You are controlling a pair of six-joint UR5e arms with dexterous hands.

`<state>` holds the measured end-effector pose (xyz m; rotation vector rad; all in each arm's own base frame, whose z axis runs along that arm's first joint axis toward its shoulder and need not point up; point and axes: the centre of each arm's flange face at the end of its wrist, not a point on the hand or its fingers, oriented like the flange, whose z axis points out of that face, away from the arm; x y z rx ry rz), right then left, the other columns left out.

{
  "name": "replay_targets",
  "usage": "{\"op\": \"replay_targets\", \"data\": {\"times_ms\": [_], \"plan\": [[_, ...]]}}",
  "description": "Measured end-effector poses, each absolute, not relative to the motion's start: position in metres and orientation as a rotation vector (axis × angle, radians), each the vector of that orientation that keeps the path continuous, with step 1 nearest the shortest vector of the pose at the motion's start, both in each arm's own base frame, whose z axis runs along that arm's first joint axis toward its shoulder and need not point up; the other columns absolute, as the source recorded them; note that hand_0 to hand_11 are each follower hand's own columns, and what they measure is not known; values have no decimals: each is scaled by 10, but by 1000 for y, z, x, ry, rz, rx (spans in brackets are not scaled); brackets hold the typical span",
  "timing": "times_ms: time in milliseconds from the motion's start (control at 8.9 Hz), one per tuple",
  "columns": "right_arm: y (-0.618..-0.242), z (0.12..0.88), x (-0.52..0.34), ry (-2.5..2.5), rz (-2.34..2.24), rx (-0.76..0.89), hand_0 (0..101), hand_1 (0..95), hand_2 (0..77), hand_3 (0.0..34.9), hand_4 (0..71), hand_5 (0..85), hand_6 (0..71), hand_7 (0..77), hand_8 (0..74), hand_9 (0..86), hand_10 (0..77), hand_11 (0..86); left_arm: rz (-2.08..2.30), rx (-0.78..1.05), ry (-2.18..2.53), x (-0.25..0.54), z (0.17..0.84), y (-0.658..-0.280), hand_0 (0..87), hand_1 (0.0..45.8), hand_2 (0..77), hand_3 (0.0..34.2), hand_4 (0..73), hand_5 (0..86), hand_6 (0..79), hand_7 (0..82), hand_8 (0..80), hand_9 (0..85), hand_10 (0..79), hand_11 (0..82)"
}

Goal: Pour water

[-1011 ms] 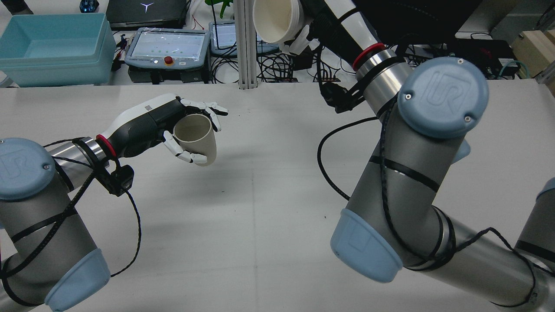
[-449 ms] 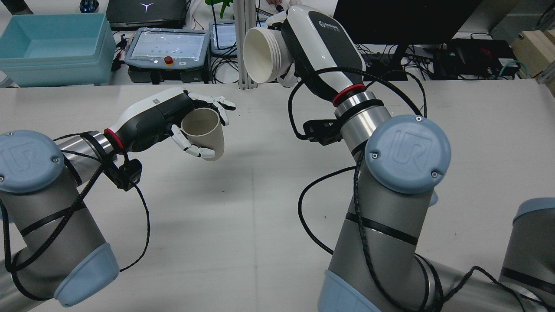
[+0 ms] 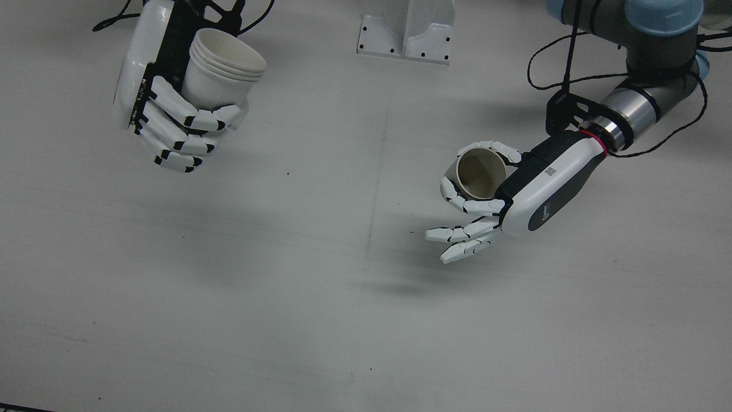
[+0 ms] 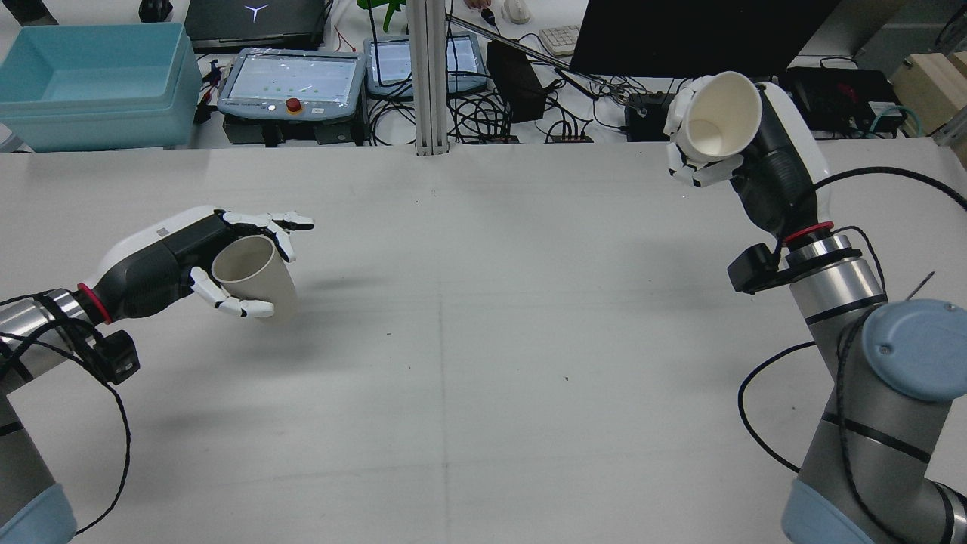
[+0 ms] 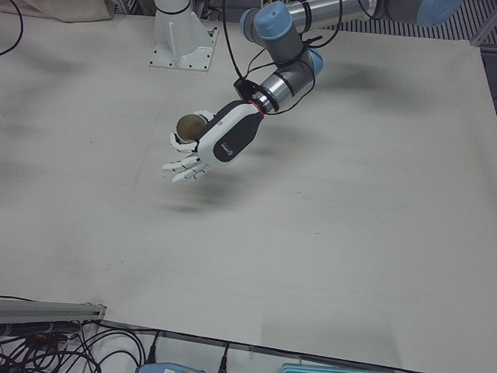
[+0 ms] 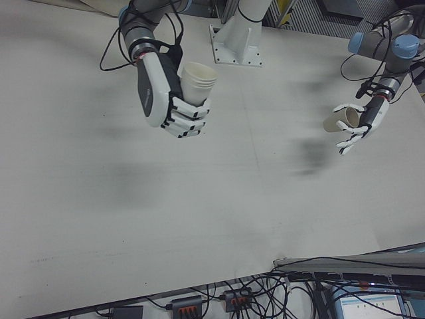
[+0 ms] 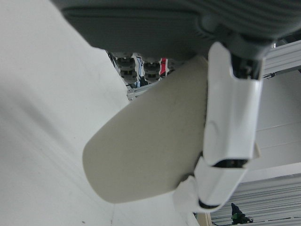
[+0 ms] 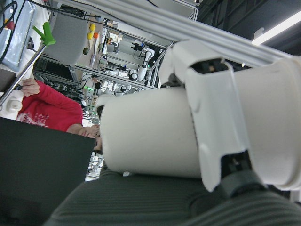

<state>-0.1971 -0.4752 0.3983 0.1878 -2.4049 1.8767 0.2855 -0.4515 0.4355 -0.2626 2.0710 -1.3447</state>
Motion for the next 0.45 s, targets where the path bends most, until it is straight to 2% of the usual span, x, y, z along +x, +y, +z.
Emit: {"op": "replay_targets", "data": {"times_ms": [225,449], "plan": [[-487,476,-157,-2336,1984,99,802,185,540,0,382,491,584,540,458,556,464,676,-1371,-243,2072,249,496,-435,703,191,316,0,524,355,202,169,87,76,65,109],[-503,575,-167,-2333,1993,50,802,180,545,0,387,491,595,540,464,556,469,687,-1424,-158,2091,197,543,-435,700,191,316,0,524,355,202,169,87,82,65,109]]}}
